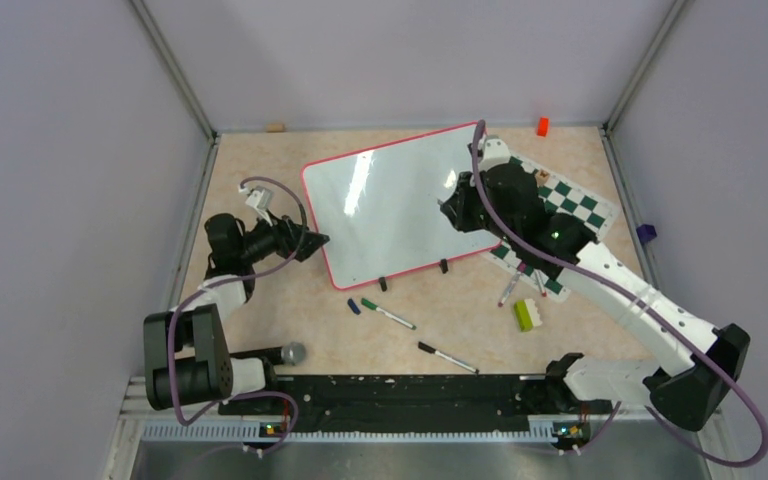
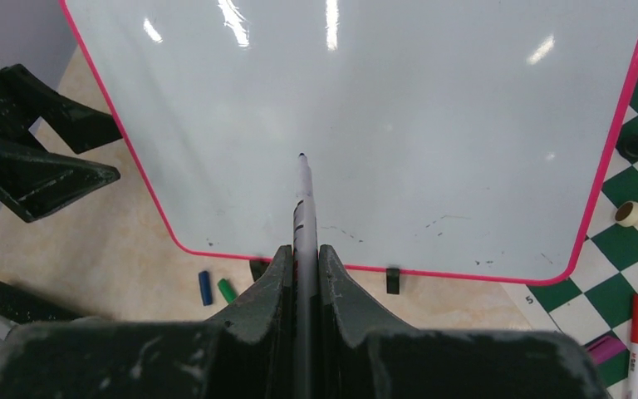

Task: Write a sentence on the whiteboard
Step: Hold the whiteboard on the whiteboard stand.

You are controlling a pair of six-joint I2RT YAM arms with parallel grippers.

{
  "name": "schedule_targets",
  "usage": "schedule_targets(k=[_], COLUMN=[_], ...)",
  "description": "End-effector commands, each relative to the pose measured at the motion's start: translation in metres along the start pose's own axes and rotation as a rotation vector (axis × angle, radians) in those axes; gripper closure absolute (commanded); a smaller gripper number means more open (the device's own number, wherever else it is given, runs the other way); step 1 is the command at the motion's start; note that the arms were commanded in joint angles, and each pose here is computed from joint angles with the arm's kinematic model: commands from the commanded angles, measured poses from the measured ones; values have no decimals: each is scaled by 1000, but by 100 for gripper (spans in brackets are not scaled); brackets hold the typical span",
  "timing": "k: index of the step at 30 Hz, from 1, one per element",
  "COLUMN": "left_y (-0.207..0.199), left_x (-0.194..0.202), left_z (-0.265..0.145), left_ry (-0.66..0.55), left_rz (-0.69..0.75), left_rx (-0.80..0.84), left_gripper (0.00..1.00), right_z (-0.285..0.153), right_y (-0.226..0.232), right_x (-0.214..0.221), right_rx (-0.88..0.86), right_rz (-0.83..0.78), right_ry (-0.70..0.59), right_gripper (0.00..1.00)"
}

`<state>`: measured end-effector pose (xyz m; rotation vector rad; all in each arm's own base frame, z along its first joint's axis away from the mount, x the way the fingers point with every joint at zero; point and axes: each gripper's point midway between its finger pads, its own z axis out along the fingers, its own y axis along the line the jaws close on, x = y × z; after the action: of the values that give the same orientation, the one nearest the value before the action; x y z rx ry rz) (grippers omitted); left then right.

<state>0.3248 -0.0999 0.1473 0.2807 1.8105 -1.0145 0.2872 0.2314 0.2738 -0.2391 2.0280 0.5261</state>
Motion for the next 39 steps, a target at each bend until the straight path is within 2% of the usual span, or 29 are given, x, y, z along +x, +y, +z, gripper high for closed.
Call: schedule_targets(k=[1, 5, 10, 14, 17, 22, 27, 33, 39], left_y=[1, 2, 2, 2, 1, -2, -1, -2, -1], left_x=[-9, -10, -11, -10, -10, -12, -11, -13, -14], left_z=[-2, -4, -6, -5, -5, -6, -9, -11, -12], left_ry=[-29, -42, -55, -54, -63, -78, -86, -112, -121], left_rz=[49, 60, 76, 77, 81, 91, 107, 134, 135], left_rx=[-18, -40, -59, -49, -41, -31, -65, -74, -81], left_gripper=[2, 3, 5, 5, 4, 3, 3, 1, 1], right_z=[-1, -1, 1, -6, -18, -43, -63, -77, -77], right_y=[13, 24, 37, 15, 0, -3, -1, -9, -3], right_x=[-28, -23, -5, 2, 6, 10, 19, 15, 14], right_rx=[34, 75, 80, 244, 288, 212, 98, 76, 43], right_rz=[23, -30, 11, 85, 123, 140, 82, 44, 33], right_ry=[-32, -32, -18, -68, -95, -108, -107, -164, -167], right_gripper=[100, 100, 100, 100, 100, 100, 100, 100, 100])
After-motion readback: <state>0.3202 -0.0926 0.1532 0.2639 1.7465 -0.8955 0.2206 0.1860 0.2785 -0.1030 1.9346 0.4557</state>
